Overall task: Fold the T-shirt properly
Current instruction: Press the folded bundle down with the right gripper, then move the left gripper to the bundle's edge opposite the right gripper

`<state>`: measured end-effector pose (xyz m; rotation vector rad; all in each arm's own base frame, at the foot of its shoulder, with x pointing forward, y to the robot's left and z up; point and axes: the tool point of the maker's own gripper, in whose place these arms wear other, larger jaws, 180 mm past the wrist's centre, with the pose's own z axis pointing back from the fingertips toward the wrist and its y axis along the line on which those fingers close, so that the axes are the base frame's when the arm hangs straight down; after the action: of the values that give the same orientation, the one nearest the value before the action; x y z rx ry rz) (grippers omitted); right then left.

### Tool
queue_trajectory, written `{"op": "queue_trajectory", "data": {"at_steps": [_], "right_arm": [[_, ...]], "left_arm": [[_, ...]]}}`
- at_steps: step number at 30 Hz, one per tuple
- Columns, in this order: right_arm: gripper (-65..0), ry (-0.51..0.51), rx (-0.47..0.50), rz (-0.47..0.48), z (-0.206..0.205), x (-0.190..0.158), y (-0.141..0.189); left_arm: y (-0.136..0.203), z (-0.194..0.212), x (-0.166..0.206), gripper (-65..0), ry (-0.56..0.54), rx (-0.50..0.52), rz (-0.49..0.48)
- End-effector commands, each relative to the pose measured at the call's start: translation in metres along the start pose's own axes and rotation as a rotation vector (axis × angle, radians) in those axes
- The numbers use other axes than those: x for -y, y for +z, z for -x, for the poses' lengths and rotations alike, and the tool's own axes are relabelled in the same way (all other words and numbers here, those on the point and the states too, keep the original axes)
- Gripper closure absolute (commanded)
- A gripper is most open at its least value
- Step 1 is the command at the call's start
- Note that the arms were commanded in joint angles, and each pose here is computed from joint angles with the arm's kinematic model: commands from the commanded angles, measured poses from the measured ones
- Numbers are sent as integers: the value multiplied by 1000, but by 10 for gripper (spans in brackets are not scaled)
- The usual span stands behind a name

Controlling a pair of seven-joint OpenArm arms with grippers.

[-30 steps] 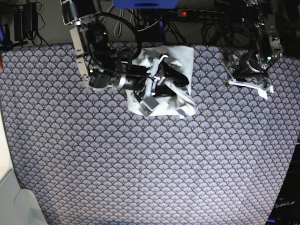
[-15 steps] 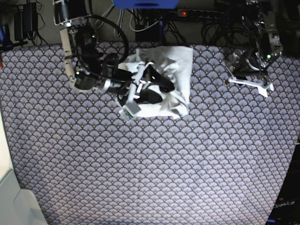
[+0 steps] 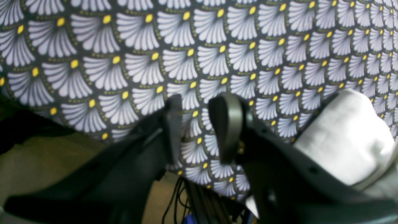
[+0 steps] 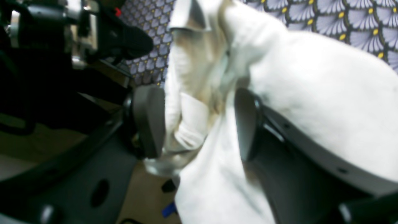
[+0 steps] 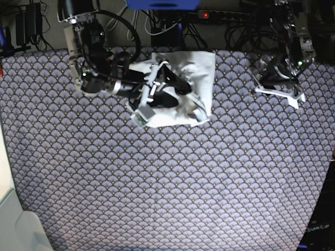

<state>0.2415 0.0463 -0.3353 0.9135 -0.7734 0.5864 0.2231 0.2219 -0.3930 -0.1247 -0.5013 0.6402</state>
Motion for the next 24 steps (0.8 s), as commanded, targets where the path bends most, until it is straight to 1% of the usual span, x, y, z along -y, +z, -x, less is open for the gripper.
{"op": "queue_trajectory", "data": {"at_steps": [1, 6, 10, 13, 17, 21, 24], "right_arm": [[-365, 38, 71, -20, -23, -8, 4], [-365, 95, 113, -25, -40, -21, 12], [-365, 104, 121, -28, -40, -28, 16], [-365, 79, 105, -27, -32, -24, 13], [-364, 29, 59, -14, -13, -8, 10], [-363, 10, 124, -4, -17, -2, 13], [-361, 16, 138, 2, -18, 1, 17]], "left_arm": [[4, -9, 3, -195, -10, 30, 10], [5, -9, 3, -195, -9, 30, 9], [5, -9, 3, -195, -9, 30, 9], [5, -9, 3, -195, -9, 30, 9], [9, -12, 6, -195, -16, 46, 20], [22, -21, 17, -195, -33, 89, 49], [27, -24, 21, -195, -39, 105, 63]]}}
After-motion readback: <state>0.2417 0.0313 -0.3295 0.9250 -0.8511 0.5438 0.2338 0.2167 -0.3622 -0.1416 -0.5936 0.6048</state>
